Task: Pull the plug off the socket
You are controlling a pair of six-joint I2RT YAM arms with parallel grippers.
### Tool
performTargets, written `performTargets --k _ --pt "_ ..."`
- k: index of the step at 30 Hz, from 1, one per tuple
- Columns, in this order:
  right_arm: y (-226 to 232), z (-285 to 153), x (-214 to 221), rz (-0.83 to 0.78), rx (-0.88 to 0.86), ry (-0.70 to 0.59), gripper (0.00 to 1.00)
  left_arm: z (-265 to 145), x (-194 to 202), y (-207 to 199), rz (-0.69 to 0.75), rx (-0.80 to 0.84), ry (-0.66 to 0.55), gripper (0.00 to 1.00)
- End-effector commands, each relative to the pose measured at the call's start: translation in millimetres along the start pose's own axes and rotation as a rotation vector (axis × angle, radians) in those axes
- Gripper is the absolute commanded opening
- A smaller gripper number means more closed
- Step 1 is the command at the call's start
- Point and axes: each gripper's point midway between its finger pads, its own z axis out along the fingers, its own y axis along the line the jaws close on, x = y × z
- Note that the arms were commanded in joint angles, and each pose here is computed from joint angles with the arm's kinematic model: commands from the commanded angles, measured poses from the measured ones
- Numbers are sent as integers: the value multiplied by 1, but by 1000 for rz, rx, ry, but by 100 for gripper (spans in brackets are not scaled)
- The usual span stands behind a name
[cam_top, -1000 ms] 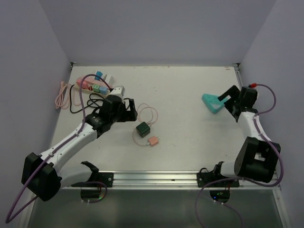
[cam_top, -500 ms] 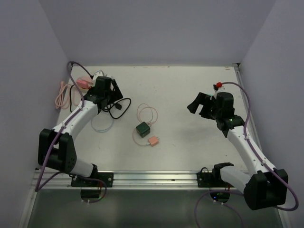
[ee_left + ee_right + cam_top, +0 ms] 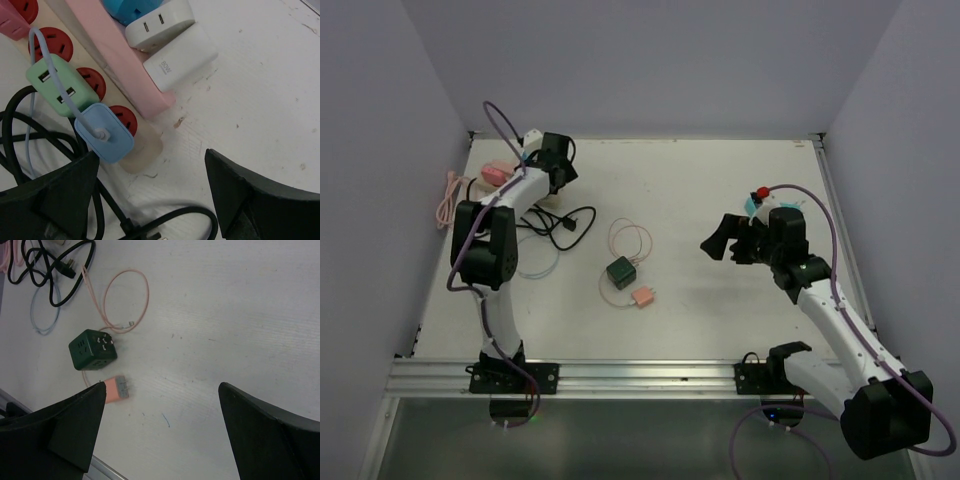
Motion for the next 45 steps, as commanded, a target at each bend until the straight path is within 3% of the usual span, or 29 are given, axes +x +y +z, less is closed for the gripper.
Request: performTargets --k 1,9,12,16,22,25,31,36,40,45 --pt "11 -4 3 -45 -63 13 98 21 -15 3 -31 -85 -52 89" --pt "15 -4 8 -79 -87 52 98 64 23 38 7 -202 45 83" --pt "16 -2 10 -86 -91 70 98 63 36 58 44 -246 79 74" --pt "20 2 10 -98 -103 78 98 40 48 85 73 -269 107 54" --pt "34 16 16 -134 -135 116 97 -2 88 106 131 -192 223 27" --pt "51 25 19 -182 -147 130 96 -23 109 112 200 -153 253 21" --pt "94 49 33 -289 -173 156 96 -71 173 88 386 4 334 19" --pt "122 65 42 -326 -184 160 95 -115 220 40 510 203 363 19" --pt "120 67 35 -309 -143 108 94 -157 253 -14 603 400 384 19" --pt "107 52 22 -334 -81 40 94 -193 264 -58 662 541 346 19"
